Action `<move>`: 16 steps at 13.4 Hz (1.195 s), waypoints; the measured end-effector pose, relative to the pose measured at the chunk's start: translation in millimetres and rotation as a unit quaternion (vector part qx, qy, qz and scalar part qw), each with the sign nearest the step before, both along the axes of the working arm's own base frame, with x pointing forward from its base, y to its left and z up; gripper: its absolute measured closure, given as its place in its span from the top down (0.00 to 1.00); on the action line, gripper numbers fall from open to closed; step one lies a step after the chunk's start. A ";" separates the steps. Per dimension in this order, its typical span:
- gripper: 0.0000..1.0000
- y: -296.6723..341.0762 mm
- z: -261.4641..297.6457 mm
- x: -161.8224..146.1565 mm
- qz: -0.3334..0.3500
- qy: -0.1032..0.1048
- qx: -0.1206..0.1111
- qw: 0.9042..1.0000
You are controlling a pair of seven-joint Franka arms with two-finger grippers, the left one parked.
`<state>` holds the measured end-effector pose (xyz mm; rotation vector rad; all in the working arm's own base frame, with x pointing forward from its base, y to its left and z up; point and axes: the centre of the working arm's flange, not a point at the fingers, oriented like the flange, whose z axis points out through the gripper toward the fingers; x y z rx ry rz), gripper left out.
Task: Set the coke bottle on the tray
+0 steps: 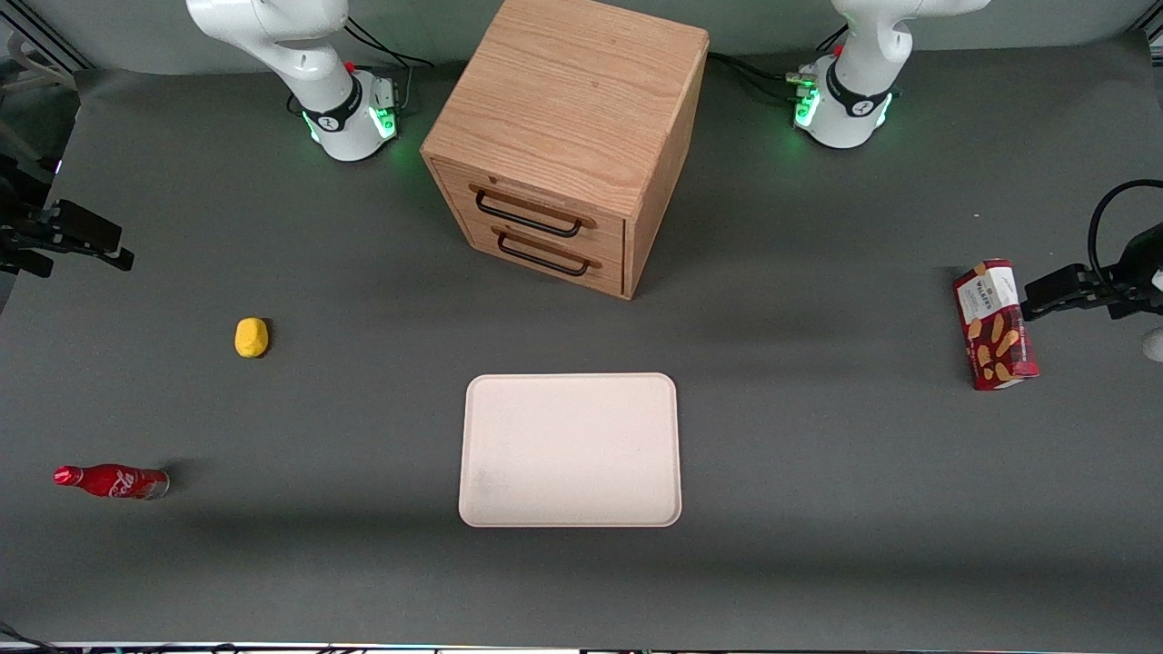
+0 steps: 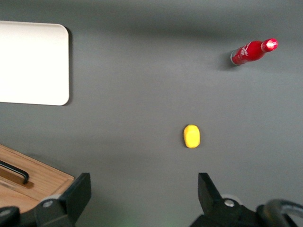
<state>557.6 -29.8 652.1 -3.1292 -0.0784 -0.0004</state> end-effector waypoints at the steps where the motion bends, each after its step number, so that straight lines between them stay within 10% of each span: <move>1: 1.00 -15.0 0.1 -0.7 0.000 0.000 -0.001 1.000; 16: 1.00 -277.4 -61.0 60.3 0.032 -0.028 -0.021 0.999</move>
